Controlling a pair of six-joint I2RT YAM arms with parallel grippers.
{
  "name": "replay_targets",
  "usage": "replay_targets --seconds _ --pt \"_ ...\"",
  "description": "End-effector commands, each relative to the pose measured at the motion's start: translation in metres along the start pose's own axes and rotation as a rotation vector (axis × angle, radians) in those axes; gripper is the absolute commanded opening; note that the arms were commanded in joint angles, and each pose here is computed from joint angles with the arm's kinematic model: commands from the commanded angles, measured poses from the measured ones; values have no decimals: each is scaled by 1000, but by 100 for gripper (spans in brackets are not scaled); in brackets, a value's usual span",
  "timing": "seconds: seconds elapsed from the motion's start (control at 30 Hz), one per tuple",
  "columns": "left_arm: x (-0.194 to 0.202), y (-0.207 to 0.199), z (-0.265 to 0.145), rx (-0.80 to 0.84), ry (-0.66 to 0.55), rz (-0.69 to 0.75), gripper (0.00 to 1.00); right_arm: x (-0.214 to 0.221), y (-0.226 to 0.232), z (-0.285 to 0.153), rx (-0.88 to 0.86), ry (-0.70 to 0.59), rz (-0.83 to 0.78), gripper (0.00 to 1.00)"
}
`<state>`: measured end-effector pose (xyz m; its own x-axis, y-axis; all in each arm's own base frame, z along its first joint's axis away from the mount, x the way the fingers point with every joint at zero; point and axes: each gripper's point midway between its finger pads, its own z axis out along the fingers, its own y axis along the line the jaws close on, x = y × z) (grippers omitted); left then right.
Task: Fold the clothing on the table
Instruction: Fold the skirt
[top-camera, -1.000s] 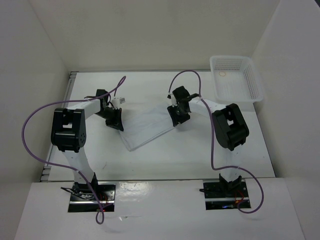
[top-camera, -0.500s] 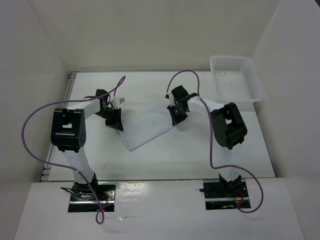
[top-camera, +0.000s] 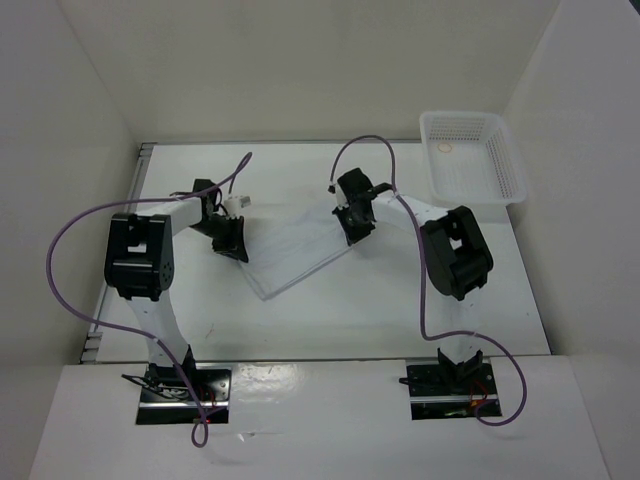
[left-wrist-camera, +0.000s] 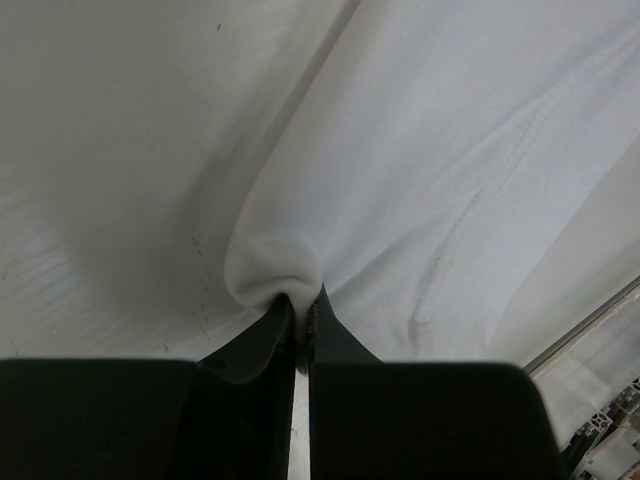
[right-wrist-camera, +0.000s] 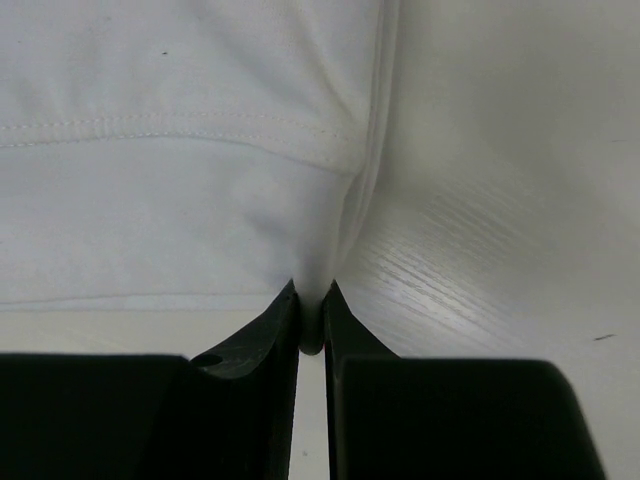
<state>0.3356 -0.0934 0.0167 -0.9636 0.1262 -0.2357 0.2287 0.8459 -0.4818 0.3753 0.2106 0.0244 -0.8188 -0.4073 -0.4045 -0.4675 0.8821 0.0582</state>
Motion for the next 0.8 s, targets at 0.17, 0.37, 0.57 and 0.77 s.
replay_targets --seconds 0.17,0.37,0.57,0.77 --pt "-5 9 8 -29 5 10 0 -64 17 -72 112 -205 -126 0" --pt "-3 12 10 -38 14 6 0 -69 72 -93 69 -264 -247 0" --pt "-1 15 12 -46 23 1 0 -61 125 -97 11 -265 -377 0" --pt "-1 13 13 -37 22 1 0 -63 175 -99 -37 -292 -459 0"
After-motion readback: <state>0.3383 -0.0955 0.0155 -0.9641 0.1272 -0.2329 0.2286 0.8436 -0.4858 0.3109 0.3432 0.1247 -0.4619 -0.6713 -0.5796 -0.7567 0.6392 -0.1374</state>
